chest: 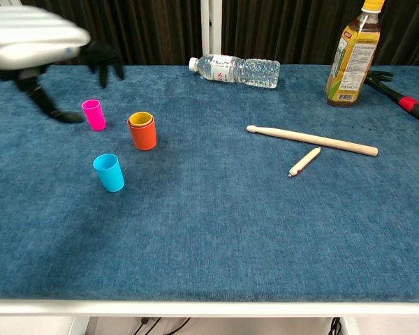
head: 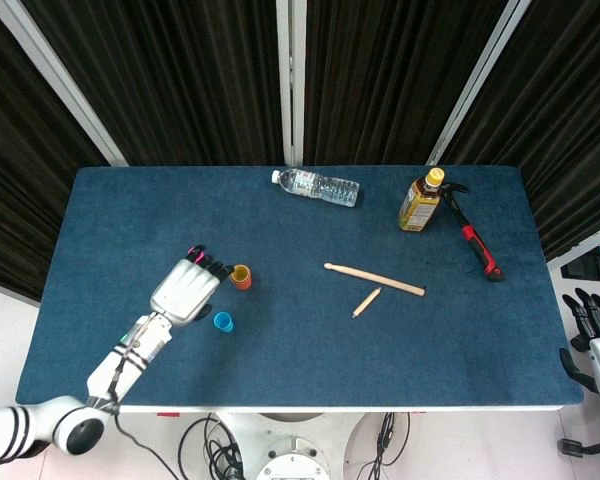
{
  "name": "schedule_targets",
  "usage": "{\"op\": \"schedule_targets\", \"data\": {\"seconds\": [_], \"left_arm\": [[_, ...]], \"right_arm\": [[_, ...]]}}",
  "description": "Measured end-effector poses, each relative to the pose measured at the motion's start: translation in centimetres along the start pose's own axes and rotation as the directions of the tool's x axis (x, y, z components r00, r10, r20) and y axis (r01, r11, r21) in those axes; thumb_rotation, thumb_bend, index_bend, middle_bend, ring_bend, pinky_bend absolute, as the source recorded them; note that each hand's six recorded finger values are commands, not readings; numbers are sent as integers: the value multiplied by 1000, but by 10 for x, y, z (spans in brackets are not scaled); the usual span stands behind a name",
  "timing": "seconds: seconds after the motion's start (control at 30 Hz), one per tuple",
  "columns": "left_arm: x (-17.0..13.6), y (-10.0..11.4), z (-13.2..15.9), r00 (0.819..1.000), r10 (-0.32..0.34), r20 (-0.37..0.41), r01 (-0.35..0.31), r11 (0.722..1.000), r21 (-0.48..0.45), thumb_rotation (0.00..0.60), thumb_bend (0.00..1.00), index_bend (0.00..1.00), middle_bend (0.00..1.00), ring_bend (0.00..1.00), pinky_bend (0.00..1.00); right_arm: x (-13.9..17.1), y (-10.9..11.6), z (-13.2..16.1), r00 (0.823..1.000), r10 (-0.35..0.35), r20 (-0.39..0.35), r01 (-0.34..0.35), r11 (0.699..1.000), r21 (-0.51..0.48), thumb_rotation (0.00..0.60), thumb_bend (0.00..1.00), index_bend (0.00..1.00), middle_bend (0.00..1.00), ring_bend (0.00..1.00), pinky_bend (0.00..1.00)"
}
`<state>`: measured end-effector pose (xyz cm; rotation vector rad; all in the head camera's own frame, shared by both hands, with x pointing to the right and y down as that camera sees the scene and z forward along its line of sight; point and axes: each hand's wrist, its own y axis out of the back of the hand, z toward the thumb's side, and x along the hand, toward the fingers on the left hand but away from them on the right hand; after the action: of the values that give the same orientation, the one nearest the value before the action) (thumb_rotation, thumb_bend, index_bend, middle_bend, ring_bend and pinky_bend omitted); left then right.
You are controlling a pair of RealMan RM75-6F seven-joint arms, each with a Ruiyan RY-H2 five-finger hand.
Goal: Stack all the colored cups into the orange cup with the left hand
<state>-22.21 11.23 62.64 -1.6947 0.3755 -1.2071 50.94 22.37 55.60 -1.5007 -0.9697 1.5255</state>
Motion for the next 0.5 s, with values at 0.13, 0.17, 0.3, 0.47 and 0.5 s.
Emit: {"op": "schedule_targets", "data": {"seconds": [0.13,0.17,0.3,0.47,0.5], "left_arm": [[-27,-19,-5,999,-40,-23,40,999,-10,600,222,279,329,269,173],[-31,-22,-4,999,-47,-23,47,999,-18,600,222,282,330,269,175],[-36,-27,3,999,-46,-4,46,998,-41,600,223,281,323,269,181],[-35,-39,14,998,-53,27,55,996,-72,600,223,270,316,269,183],[-35,-42,17,998,-56,36,59,995,-81,600,223,269,315,269,183]], "right_arm": [[1,0,1,1000,1,-3,-1,1000,5,600,353,0,0,0,0],[1,0,1,1000,0,-4,0,1000,4,600,351,0,0,0,0],[2,-1,3,1000,0,-4,1,1000,7,600,347,0,0,0,0],[3,0,4,1000,-2,-3,2,1000,12,600,347,0,0,0,0],[3,0,4,1000,-3,-3,3,1000,13,600,346,0,0,0,0]]}}
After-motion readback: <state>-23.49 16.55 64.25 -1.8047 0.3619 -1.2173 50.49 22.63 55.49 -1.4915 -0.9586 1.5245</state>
